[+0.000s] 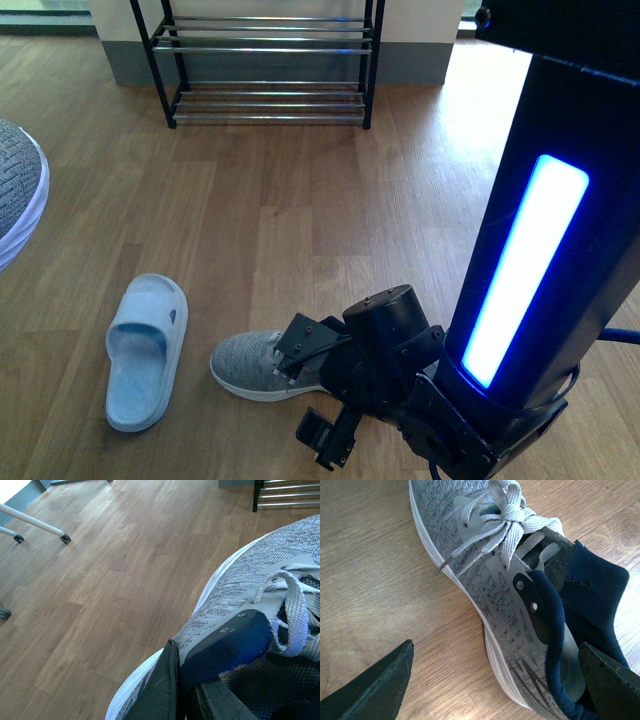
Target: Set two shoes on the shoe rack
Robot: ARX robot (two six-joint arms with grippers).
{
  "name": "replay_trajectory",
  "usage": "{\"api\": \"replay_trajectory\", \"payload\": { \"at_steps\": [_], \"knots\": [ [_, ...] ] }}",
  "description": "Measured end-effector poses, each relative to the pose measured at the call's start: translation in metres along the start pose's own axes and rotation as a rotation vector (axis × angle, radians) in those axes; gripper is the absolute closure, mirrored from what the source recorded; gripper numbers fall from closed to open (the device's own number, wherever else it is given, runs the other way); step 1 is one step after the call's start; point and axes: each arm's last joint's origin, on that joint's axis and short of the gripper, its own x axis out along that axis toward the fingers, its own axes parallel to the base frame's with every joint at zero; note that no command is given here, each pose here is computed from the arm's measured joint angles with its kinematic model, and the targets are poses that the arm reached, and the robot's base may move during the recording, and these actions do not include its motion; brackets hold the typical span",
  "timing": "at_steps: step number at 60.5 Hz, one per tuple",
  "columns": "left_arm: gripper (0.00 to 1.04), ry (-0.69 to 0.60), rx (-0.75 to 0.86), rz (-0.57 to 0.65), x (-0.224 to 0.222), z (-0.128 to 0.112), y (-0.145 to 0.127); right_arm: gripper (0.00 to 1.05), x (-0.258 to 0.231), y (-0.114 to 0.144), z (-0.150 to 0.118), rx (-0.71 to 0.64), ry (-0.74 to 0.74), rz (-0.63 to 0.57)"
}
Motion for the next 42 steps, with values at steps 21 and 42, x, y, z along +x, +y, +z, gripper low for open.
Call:
{"api": "replay_trajectory", "payload": {
  "at_steps": [21, 42],
  "knots": [
    [1.03, 0.000, 0.000, 0.000, 0.000, 0.000, 0.000, 0.16, 0.030, -0.010, -0.002, -0.020, 0.043, -0.027],
    [1.03, 0.000, 0.000, 0.000, 0.000, 0.000, 0.000, 0.71, 0.039, -0.014, -0.007, 0.048, 0.066, -0.040]
  ]
}}
